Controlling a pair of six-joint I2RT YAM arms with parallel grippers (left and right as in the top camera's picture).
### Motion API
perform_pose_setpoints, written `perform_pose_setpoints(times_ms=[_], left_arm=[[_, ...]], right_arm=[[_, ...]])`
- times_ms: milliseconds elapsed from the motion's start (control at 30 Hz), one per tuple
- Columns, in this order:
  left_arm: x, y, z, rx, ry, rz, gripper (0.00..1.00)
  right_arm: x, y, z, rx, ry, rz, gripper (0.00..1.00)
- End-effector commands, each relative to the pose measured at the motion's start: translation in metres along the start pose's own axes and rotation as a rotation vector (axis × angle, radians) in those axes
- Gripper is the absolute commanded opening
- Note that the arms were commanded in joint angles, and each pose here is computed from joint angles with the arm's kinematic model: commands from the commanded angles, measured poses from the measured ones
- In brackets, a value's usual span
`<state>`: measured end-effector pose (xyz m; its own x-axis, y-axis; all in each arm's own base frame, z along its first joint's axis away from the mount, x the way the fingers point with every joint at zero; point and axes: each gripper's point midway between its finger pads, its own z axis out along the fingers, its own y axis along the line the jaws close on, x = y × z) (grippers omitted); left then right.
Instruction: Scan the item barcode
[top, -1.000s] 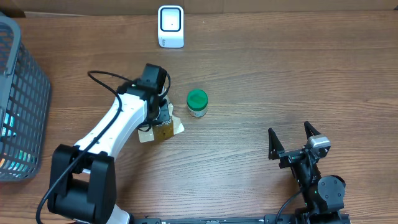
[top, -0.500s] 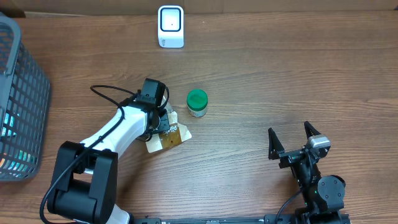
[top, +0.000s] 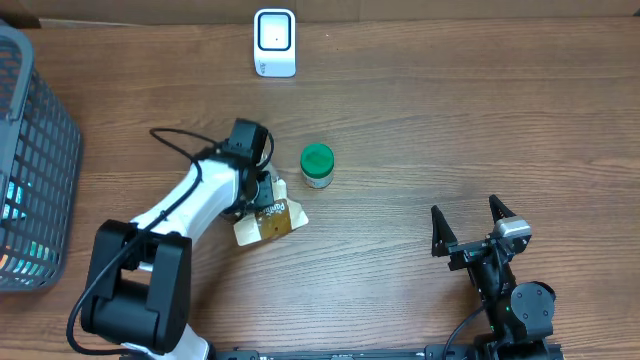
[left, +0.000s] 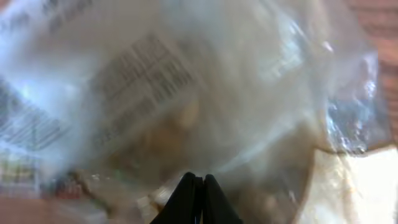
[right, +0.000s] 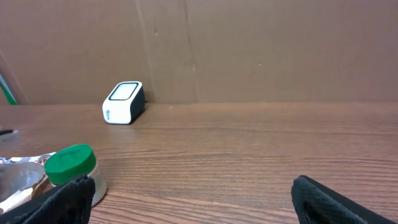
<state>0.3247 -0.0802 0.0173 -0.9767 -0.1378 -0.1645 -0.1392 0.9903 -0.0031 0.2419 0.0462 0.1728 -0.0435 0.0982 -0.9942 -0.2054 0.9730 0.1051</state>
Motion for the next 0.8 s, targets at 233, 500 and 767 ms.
perform_pose_setpoints(times_ms=[233,500,767], left_arm=[[-0.082,-0.012,-0.066,-0.023,-0.213,0.050,0.04],[-0.075,-0.004,-0.028,-0.096,-0.135,0.059,0.04],[-0.044,0.007,0.038,-0.183,0.052,0.056,0.04]], right_arm=[[0.002,-0.002,0.000,0.009,-0.003,0.004,1.00],[0.002,-0.002,0.000,0.009,-0.003,0.004,1.00],[0.002,-0.002,0.000,0.009,-0.003,0.004,1.00]])
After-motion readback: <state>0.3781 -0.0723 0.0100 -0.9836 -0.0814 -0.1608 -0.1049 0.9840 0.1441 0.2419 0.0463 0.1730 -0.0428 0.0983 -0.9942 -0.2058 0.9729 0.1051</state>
